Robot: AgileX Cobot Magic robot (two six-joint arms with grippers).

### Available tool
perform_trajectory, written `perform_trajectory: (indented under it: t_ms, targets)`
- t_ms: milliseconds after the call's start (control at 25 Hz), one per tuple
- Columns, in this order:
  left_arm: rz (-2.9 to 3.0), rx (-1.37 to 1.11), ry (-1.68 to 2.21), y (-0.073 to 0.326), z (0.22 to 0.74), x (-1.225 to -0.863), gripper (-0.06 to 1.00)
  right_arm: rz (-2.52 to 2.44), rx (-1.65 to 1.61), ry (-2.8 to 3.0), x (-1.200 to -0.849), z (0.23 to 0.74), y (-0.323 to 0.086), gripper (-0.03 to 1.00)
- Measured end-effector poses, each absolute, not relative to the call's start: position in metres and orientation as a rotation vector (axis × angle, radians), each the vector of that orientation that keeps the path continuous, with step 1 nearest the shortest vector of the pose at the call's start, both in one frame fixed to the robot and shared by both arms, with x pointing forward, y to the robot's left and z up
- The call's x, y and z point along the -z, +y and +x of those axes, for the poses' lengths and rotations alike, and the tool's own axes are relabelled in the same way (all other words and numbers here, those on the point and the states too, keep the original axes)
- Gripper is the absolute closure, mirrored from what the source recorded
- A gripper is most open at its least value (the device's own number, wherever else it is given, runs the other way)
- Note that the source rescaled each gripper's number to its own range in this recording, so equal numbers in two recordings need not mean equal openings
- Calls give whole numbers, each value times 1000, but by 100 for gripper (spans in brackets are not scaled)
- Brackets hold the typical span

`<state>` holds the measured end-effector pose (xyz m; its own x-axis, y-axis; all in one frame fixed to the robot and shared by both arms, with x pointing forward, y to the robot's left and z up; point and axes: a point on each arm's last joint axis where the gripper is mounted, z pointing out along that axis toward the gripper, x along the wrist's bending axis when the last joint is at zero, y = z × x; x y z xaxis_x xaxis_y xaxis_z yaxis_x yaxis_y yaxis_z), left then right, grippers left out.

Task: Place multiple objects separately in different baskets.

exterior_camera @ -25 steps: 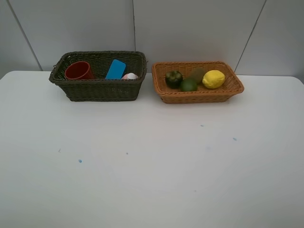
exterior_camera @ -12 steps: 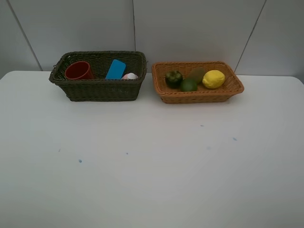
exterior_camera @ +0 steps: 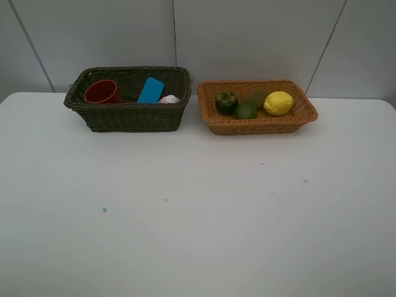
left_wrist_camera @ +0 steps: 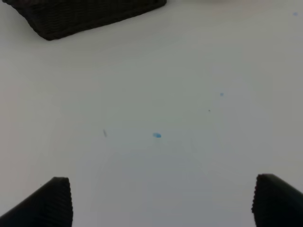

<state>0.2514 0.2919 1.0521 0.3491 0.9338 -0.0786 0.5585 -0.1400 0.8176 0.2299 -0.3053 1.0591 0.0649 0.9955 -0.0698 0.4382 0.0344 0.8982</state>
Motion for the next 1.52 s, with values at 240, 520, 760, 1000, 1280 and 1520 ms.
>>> perform_trajectory:
  t_ms: [240,520,760,1000,1280,1520]
  targets:
    - [1644,-736,1356,299,233,-1052,-3,1525,-861,1493,-1059,230,-305,9]
    - [1527,-850,1523,297,232,-1052,-3,1525,-861,1493,-1059,230,-305,9]
    - [1502,-872,1556,297,232,-1052,-3,1525,-861,1493,-1059,230,-305,9]
    - [1500,-871,1558,297,232,-1052,-3,1525,-861,1493,-1059,230,-305,9]
    - [1500,-871,1558,297,232,-1052,-3,1525,-861,1493,-1059,230,-305,9]
    - [1500,-871,1558,297,232,-1052,-3,1525,-861,1493,-1059,230,-305,9]
